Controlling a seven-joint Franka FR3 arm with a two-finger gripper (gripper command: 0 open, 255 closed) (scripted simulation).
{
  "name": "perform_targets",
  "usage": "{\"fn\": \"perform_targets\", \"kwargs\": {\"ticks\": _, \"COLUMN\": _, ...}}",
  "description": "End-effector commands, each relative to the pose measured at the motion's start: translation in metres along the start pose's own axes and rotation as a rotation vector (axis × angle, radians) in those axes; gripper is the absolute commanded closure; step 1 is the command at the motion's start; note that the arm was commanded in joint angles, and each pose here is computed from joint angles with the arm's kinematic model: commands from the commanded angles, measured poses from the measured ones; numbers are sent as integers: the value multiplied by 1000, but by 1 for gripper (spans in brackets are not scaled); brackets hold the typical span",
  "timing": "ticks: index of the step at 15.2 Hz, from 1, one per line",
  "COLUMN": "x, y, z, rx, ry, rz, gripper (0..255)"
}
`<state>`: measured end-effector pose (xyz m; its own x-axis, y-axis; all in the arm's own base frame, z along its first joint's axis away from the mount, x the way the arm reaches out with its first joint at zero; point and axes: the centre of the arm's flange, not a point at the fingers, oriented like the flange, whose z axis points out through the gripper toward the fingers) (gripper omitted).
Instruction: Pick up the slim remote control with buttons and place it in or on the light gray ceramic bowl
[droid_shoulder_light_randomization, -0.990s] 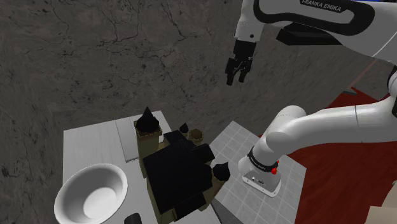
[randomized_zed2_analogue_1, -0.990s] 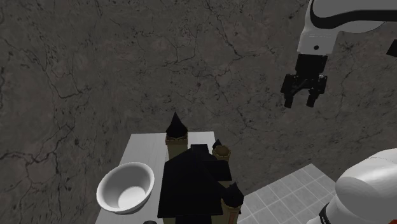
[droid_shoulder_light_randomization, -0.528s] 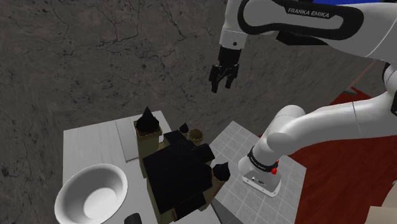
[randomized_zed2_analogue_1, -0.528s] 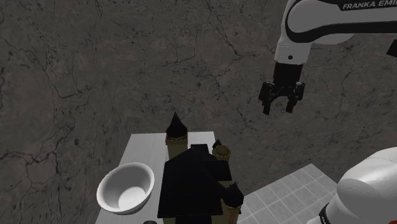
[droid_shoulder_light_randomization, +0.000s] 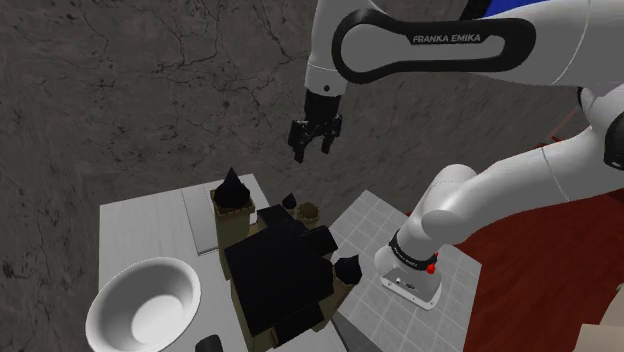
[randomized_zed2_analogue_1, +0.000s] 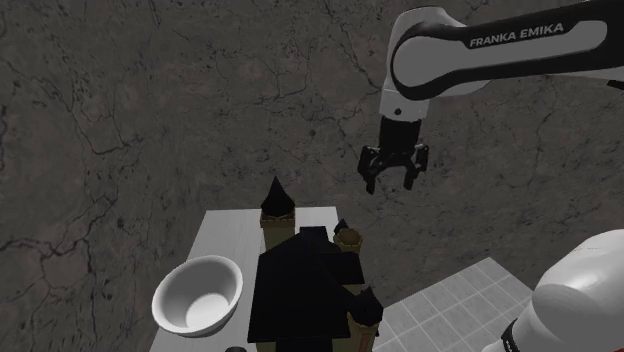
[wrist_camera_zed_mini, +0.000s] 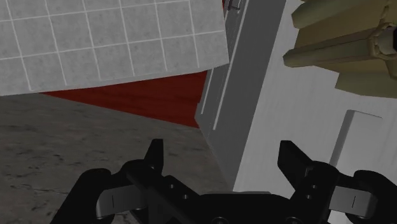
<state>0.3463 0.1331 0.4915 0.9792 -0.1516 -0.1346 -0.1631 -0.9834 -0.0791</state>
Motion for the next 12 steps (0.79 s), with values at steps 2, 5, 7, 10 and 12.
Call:
{"fn": "perform_targets", "kwargs": {"ticks": 2, "x": 12, "y": -36, "z": 19, "rx": -11, "ry": 21, "rz": 6, "gripper": 0}}
{"fn": "perform_targets", "kwargs": {"ticks": 5, "x": 24, "y": -71, "z": 35, "rx": -24, "ry": 40, "rz": 12, "gripper": 0}}
{"fn": "perform_targets", "kwargs": {"ticks": 7, "x": 32, "y": -94, "z": 46, "rx": -33, "ry": 53, "rz": 16, "gripper": 0}}
{"fn": "perform_targets", "kwargs": {"ticks": 10, "x": 45, "y": -129, "z": 63, "rx": -46, "ry": 72, "rz": 22, "gripper": 0}}
{"fn": "perform_targets", "kwargs": {"ticks": 12, "x": 53, "y": -152, "z": 75, "rx": -54, "ry": 85, "rz": 26, "gripper": 0}}
